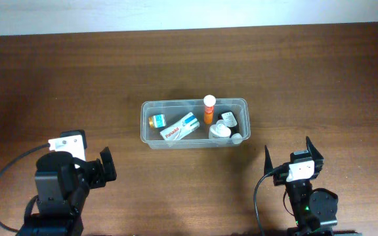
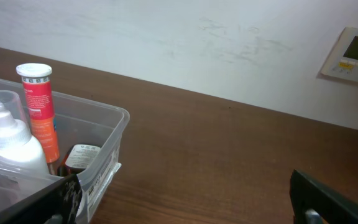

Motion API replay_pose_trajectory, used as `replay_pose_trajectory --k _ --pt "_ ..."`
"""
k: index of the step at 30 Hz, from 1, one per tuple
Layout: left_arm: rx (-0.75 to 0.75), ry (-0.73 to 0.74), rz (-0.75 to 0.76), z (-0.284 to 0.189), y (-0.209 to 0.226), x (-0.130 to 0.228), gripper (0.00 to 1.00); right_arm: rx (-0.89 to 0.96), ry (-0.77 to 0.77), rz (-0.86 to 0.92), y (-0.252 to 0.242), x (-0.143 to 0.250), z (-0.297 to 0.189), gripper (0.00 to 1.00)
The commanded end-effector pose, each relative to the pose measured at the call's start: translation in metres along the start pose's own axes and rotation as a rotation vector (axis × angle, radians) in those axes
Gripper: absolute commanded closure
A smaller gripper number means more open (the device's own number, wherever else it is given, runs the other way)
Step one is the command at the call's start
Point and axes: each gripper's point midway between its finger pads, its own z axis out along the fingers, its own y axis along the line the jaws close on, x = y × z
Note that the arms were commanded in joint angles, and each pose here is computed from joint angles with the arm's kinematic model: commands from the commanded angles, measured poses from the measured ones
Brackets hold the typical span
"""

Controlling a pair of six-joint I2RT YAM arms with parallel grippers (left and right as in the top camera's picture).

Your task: Pack container

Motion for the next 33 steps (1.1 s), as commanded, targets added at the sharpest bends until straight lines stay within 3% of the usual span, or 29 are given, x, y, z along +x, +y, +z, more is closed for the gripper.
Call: replay_pose_trajectory --k 1,9,18,29,33 --pt "0.010 0.002 0.016 0.000 -0.002 0.001 0.01 -0.006 -0.004 -0.006 0.001 0.001 0.000 0.02" --pt "-0.003 0.002 0.016 -0.024 0.006 0.031 0.01 -0.007 -0.004 -0.006 0.001 0.001 0.000 0.02" --pt "0.009 -0.199 -0.004 -0.002 0.008 0.063 0.01 -0.007 -0.004 -0.006 0.001 0.001 0.000 0.02" --pt "-0.060 -0.650 -0.082 0.052 0.020 0.031 0.01 -0.006 -0.004 -0.006 0.001 0.001 0.000 0.02" --pt "-0.046 -0.626 -0.012 0.057 0.015 0.037 0.01 -0.007 -0.004 -0.006 0.001 0.001 0.000 0.02"
